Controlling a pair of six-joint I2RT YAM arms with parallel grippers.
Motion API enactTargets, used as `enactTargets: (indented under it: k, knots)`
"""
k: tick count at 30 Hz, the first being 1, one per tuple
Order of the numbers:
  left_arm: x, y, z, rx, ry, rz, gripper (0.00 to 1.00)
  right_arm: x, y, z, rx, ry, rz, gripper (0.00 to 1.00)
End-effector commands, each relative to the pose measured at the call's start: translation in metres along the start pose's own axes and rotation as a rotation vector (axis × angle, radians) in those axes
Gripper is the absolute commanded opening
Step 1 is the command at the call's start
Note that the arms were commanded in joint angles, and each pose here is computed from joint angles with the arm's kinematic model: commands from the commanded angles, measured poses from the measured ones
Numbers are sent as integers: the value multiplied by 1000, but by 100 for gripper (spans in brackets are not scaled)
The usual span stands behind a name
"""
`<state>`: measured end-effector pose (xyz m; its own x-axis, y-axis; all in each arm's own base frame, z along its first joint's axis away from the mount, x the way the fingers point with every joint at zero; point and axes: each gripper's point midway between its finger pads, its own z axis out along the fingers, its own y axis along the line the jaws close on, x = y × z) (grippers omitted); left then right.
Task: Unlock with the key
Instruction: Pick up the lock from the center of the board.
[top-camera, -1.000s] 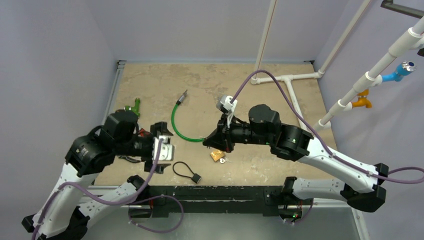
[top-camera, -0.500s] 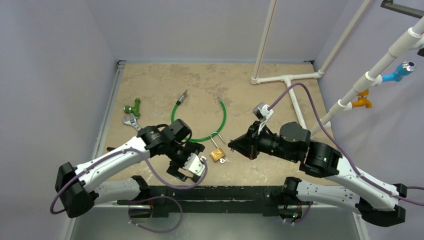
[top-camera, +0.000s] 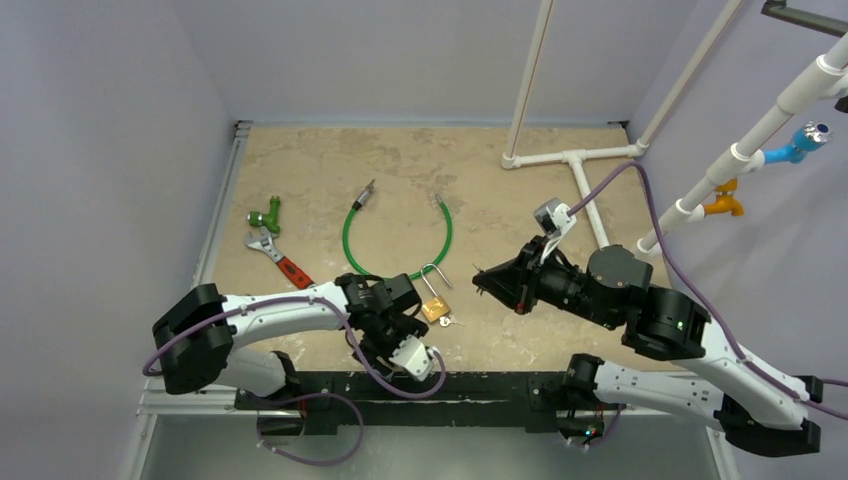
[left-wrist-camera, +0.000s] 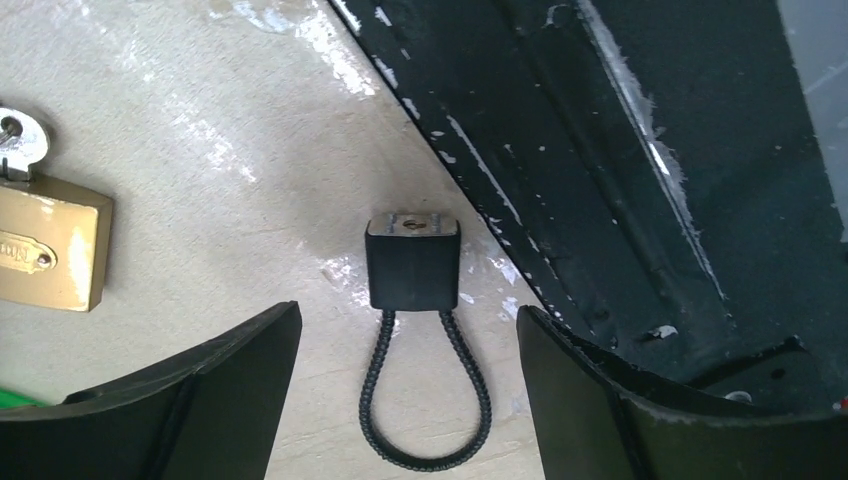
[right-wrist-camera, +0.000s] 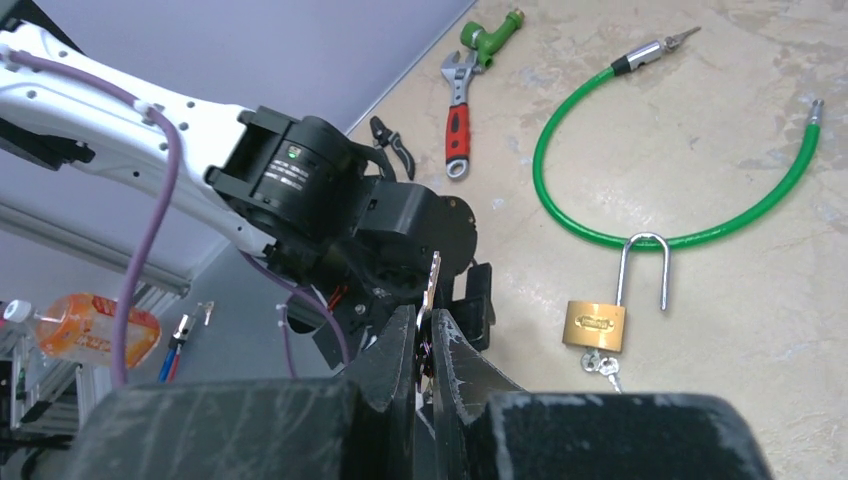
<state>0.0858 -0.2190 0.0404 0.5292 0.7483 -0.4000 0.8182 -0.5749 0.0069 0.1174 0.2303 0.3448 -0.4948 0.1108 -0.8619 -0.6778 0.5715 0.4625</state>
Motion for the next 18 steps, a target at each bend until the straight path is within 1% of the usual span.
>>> enactTargets:
  k: [1,9,13,15,18]
  knots:
    - [-6,17,4,-72,2,-43,78,-25,5,-13,3,-70,9,0]
    - [-1,7,14,-85,24,-97,78,-29,4,-14,11,-78,5,0]
    - [1,1,23,-99,23,-88,75,-32,5,-14,15,-82,0,0]
    - [4,1,25,-108,40,-76,71,-33,4,-14,22,-81,-3,0]
    - [9,4,27,-128,58,-70,59,-36,5,-15,22,-87,-1,0]
